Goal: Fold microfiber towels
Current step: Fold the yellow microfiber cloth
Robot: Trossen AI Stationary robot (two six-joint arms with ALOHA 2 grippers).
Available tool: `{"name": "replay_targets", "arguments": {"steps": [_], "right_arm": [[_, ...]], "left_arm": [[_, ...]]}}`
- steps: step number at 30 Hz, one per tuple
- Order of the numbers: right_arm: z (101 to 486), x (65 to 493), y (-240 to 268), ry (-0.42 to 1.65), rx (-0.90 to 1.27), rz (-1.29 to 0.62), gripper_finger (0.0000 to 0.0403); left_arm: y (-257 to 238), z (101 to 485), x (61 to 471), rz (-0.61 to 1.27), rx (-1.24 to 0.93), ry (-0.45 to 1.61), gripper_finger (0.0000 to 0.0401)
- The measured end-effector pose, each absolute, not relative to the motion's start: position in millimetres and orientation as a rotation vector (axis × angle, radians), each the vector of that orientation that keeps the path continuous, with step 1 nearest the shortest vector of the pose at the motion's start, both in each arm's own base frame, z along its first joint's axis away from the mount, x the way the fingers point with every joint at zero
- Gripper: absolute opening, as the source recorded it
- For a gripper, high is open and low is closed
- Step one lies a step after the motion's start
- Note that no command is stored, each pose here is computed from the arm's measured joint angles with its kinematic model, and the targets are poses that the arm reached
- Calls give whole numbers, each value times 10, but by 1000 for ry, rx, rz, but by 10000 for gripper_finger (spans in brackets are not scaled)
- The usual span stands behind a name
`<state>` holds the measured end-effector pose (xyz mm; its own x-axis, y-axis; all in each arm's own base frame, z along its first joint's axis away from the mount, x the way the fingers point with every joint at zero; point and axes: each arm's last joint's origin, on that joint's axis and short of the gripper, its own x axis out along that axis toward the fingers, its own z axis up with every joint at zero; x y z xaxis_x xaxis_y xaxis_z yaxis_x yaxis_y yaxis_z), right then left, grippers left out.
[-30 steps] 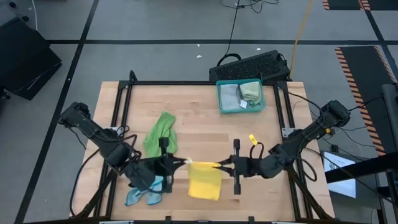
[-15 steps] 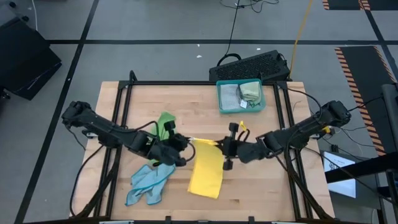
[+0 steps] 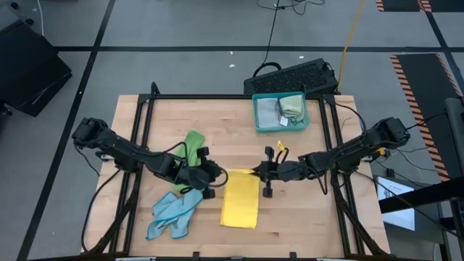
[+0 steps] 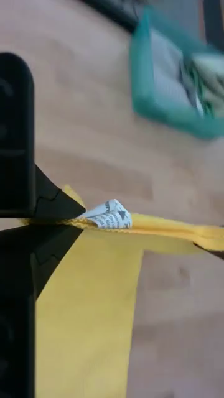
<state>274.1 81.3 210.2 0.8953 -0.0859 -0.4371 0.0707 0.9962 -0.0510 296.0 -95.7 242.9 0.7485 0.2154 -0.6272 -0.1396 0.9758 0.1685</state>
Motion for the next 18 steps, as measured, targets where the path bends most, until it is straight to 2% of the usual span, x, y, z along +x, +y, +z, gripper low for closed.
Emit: {"name": "replay_targets", "arguments": {"steps": [8, 18], "right_arm": [[1924, 2588, 964, 362, 164, 49, 0], [1531, 2625, 1214, 333, 333, 103, 1]], "left_arm": [[-1198, 2239, 2920, 28, 17, 621, 11], [-1420, 1910, 2932, 8, -44, 688, 6]]}}
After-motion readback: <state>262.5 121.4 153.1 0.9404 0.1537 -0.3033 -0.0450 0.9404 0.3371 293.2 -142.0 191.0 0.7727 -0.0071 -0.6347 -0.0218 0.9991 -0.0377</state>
